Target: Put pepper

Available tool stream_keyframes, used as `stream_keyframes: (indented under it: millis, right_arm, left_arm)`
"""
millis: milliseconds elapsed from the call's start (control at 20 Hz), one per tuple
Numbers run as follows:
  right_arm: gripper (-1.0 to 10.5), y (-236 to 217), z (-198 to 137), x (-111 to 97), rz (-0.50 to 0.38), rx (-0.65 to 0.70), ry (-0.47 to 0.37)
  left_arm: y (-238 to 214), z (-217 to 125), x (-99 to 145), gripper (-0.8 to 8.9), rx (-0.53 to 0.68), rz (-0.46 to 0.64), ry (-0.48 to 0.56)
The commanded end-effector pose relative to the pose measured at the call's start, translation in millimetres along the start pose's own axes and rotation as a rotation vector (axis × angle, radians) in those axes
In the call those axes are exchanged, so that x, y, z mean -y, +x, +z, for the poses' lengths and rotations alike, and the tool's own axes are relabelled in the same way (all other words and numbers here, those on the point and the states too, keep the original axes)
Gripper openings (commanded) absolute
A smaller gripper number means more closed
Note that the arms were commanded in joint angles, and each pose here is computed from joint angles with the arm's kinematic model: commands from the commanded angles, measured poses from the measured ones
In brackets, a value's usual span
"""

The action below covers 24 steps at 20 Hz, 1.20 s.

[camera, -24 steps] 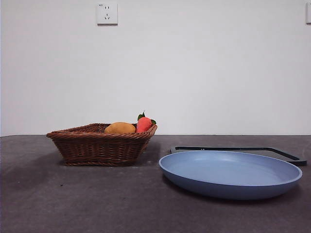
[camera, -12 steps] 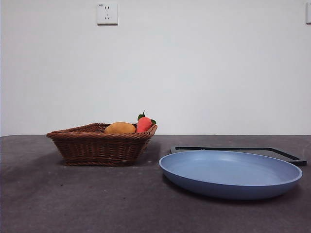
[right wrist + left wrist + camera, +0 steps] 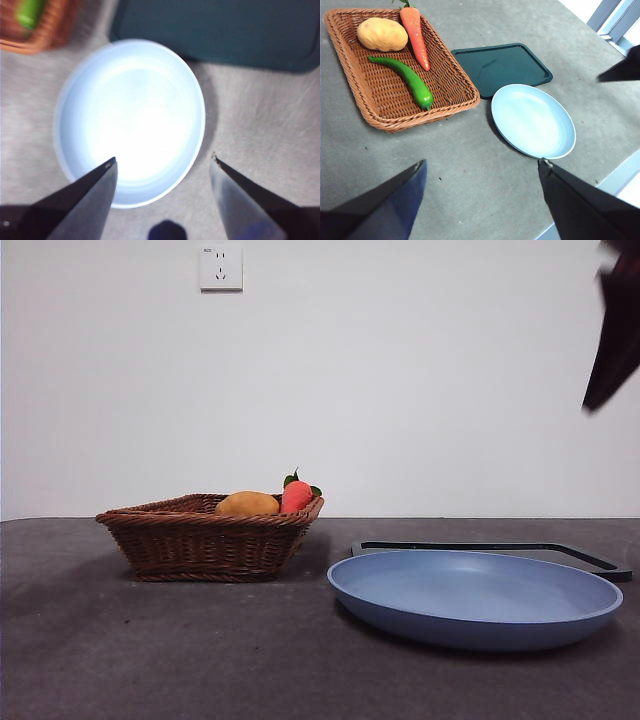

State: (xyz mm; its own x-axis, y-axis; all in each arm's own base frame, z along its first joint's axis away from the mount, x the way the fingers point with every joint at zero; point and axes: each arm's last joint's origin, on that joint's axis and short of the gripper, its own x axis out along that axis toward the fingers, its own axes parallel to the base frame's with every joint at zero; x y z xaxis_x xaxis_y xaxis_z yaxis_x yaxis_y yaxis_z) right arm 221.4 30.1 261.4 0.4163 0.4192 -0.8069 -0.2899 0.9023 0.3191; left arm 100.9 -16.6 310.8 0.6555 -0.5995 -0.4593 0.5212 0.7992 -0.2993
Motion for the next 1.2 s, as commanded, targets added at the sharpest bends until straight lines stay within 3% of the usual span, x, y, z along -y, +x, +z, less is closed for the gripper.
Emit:
stream_keyframes:
  millis: [50,600,1050,1200]
  right_arm:
    - [3.2,24,11,9,0.002,-0.048,0.029]
    - [2.7,108,12,39,0.009,-0.232,0.053]
    - [0.0,122,10,33,0.028,-0.261,0.029]
    - [0.1,120,10,36,0.021,-0.258,0.067]
  left_arm:
    - [-2,4,2,3.89,0.016,-0.007,0.024]
    - [-2,4,2,3.89,0.016,-0.006,0.024]
    - [-2,4,2,3.89,0.015,-0.006,0.024]
    - [1,5,-1,3.89,0.002,-0.007,0.001]
